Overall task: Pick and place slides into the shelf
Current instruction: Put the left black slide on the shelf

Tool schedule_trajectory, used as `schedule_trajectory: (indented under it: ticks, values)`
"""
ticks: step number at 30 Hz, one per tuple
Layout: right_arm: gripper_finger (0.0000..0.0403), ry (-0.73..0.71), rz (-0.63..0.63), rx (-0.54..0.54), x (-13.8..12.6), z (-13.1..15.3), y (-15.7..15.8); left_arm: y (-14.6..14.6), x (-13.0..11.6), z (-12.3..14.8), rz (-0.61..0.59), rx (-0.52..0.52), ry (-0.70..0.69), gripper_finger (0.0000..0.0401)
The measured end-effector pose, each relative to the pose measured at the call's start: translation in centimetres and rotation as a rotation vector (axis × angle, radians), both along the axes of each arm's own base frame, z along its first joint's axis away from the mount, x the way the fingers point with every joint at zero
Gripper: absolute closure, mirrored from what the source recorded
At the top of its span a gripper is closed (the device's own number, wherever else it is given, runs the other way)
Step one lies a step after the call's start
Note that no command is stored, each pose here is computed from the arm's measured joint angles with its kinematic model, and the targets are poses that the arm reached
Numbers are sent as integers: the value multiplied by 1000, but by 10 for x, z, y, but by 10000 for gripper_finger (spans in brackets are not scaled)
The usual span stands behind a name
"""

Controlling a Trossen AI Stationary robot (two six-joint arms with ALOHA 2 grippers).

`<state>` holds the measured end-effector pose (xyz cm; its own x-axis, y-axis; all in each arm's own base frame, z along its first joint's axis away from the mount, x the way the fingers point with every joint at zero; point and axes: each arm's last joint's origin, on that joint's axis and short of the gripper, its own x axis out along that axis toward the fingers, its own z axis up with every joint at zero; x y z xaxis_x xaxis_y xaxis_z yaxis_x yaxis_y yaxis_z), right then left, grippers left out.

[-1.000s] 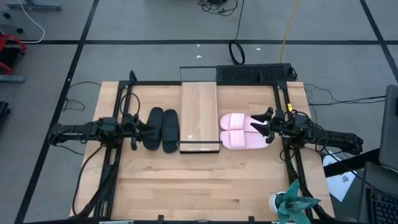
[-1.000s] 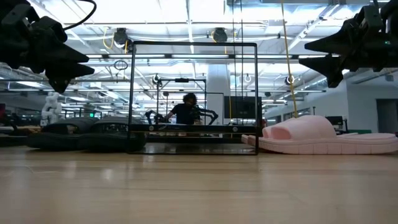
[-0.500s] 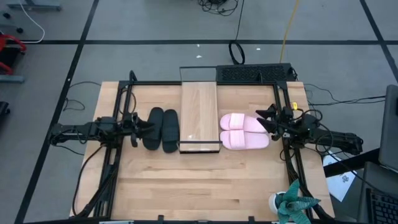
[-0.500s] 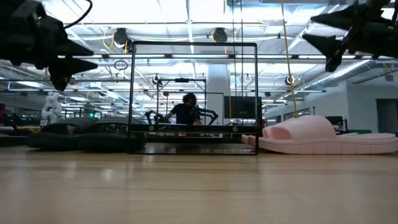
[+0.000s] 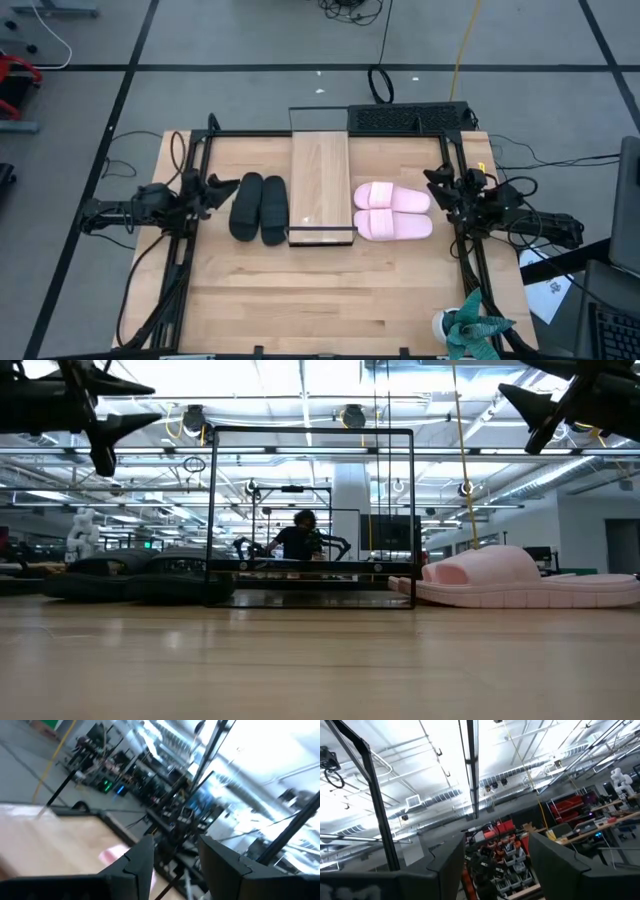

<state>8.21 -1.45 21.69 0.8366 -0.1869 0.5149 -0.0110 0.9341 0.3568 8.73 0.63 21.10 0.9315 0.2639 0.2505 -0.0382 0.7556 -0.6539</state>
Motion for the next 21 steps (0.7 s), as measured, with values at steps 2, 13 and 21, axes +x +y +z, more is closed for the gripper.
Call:
schedule_trajectory:
  ticks: [2,13,21]
  values:
    - [195,-3,0,-1,0,0,0,0,-1,2,0,1,-21,251]
    - [195,-13,31,46,0,0,0,0,-2,6,11,9,-65,251]
    - [195,-48,90,188,0,0,-1,1,-6,15,52,32,-120,252]
